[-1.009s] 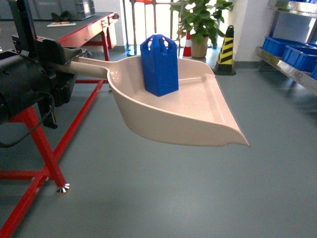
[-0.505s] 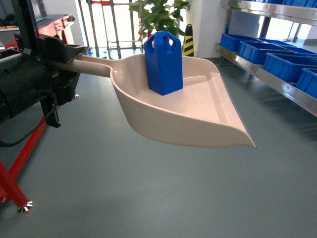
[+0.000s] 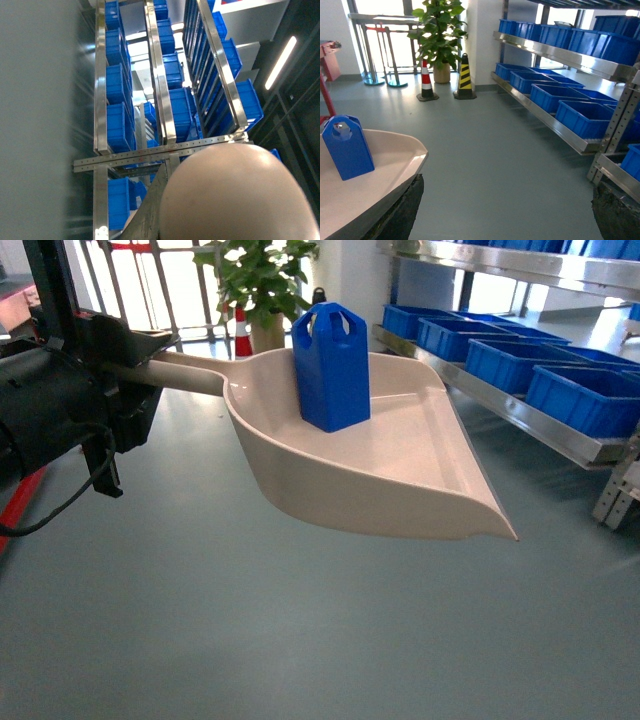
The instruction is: Place part in tray to right shelf
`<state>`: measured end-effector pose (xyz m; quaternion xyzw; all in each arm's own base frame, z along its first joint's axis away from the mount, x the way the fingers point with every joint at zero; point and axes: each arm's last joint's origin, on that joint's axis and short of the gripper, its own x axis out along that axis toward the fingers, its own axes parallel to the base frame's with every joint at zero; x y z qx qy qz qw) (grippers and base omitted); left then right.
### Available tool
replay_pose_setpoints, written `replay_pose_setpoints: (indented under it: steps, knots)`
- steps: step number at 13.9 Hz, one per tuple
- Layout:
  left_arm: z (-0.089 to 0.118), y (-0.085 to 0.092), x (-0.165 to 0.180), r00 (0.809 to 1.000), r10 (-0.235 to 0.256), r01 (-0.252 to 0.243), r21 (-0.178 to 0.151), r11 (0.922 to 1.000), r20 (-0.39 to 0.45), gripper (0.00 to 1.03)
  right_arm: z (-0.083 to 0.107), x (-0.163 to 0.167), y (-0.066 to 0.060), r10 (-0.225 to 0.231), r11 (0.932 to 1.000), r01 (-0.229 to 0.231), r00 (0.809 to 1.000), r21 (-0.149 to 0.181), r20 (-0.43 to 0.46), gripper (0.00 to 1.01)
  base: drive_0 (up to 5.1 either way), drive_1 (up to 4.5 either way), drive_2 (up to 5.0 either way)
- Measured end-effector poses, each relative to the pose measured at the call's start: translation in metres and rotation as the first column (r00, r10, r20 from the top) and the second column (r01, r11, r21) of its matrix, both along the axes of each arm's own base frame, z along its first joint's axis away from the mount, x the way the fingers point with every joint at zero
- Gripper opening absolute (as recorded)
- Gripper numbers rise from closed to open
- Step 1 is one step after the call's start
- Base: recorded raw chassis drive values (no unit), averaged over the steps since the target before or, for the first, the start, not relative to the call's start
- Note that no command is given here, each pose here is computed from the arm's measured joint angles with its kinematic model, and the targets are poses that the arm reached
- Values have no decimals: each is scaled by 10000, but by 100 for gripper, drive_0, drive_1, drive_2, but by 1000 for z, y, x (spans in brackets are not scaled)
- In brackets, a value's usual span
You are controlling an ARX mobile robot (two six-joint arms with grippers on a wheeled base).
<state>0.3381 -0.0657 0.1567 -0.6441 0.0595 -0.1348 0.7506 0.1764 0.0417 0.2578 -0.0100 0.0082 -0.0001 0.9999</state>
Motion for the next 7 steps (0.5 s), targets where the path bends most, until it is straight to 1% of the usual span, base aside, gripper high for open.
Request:
replay_pose_setpoints:
  steps: [7]
  knots:
    - [0, 0, 0, 10000, 12, -12, 3, 10000, -3, 14, 0, 0, 0, 0, 10000, 0, 10000, 0, 0, 98, -160, -160, -160]
